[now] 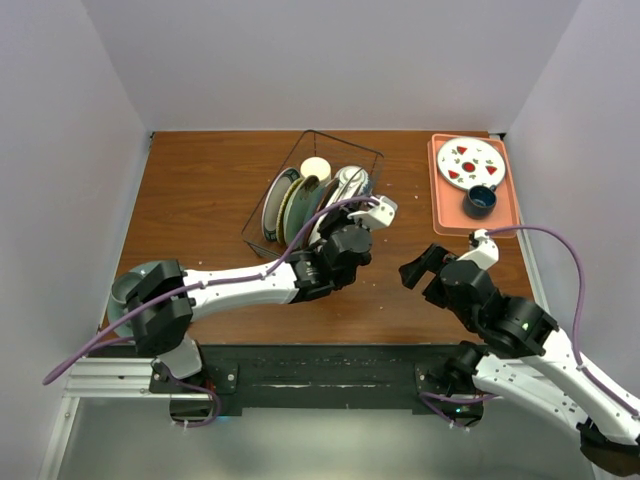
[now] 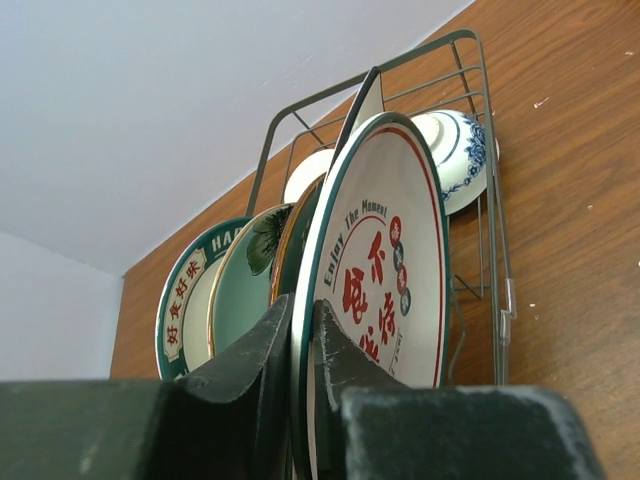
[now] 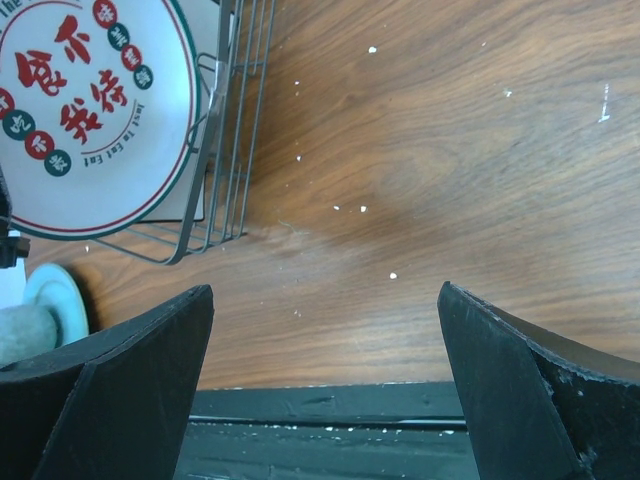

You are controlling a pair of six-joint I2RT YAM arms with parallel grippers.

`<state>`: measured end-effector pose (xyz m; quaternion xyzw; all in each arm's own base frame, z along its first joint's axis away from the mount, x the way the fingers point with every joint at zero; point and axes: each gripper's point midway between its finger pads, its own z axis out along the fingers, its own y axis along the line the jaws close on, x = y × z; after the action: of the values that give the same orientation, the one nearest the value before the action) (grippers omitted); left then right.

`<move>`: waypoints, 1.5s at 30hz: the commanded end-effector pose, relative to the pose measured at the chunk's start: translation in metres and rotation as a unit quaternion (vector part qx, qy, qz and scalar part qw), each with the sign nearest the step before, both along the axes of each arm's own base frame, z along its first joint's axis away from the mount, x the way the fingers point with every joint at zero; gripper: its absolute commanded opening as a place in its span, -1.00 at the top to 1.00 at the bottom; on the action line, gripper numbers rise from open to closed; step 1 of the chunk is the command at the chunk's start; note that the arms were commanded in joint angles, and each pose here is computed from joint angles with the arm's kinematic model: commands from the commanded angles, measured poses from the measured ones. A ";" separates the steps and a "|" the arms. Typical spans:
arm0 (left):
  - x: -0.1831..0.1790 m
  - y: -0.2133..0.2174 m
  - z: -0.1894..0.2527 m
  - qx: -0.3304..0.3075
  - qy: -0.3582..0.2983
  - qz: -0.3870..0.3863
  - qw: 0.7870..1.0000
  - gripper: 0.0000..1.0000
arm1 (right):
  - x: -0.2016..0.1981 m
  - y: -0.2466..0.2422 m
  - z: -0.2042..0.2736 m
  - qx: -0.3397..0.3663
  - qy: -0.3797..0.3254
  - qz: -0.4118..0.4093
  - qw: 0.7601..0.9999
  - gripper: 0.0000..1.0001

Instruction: Load the mixed dishes into the dish rack

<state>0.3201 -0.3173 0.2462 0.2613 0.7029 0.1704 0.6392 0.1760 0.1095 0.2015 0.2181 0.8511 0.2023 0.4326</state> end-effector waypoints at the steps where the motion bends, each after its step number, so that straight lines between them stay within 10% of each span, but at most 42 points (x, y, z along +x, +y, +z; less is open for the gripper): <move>1: 0.001 0.012 -0.032 0.036 0.020 0.032 0.999 0.64 | 0.005 0.005 0.008 0.016 -0.016 -0.001 1.000 -0.97; 18: 0.000 0.010 -0.042 0.033 0.034 0.033 0.998 0.03 | 0.003 0.003 0.007 0.017 -0.014 -0.002 1.000 -0.97; 45: -0.033 0.016 0.047 -0.141 0.066 -0.058 0.986 -0.85 | 0.003 0.003 0.016 0.016 -0.024 0.005 1.000 -0.97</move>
<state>0.2963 -0.3021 0.2413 0.2694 0.7482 0.1021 0.5977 0.1751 0.1096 0.2028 0.2178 0.8485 0.2091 0.4347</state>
